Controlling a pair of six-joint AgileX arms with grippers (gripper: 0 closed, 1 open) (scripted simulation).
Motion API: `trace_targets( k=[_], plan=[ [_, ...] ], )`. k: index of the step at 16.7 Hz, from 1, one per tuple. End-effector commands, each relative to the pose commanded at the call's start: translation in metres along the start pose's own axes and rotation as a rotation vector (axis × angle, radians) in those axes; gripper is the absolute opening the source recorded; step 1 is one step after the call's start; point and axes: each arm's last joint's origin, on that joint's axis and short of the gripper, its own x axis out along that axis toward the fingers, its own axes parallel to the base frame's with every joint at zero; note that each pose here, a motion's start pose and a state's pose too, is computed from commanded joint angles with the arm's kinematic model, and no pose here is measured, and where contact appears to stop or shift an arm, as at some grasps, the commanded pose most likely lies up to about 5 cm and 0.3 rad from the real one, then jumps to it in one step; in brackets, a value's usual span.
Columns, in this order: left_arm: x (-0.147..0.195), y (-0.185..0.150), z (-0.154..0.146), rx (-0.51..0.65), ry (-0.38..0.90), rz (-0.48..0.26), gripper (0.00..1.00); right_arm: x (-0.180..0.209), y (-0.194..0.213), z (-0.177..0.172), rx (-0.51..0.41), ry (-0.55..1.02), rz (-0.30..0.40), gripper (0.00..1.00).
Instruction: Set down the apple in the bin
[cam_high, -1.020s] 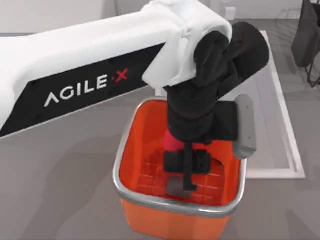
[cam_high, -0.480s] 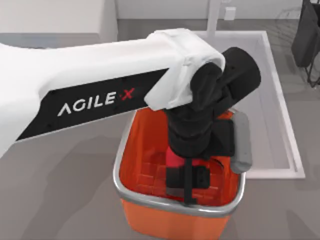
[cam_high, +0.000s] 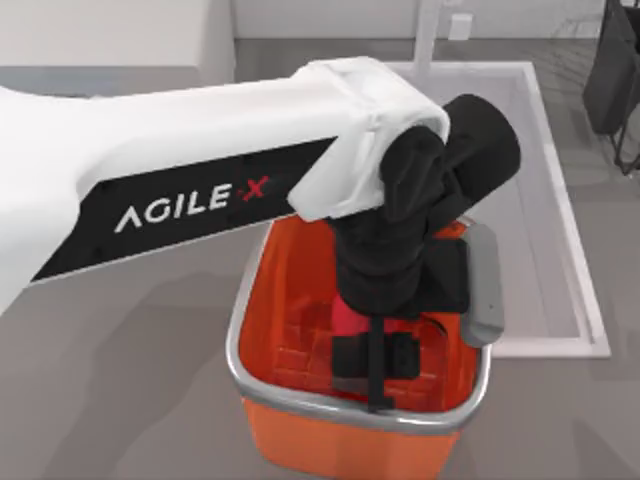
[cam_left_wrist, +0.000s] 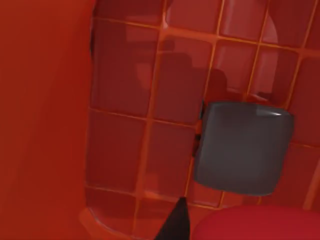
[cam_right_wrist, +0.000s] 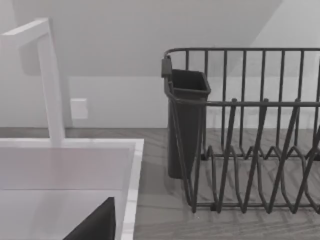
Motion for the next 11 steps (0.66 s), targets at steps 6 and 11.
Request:
trace_targets(
  k=[6, 11],
  plan=[
    [0.0000, 0.0000, 0.0000, 0.000, 0.000, 0.000, 1.00, 0.0000, 0.0000, 0.0000, 0.000, 0.000, 0.000, 1.00],
    [0.0000, 0.0000, 0.0000, 0.000, 0.000, 0.000, 1.00, 0.0000, 0.0000, 0.0000, 0.000, 0.000, 0.000, 1.00]
  ],
)
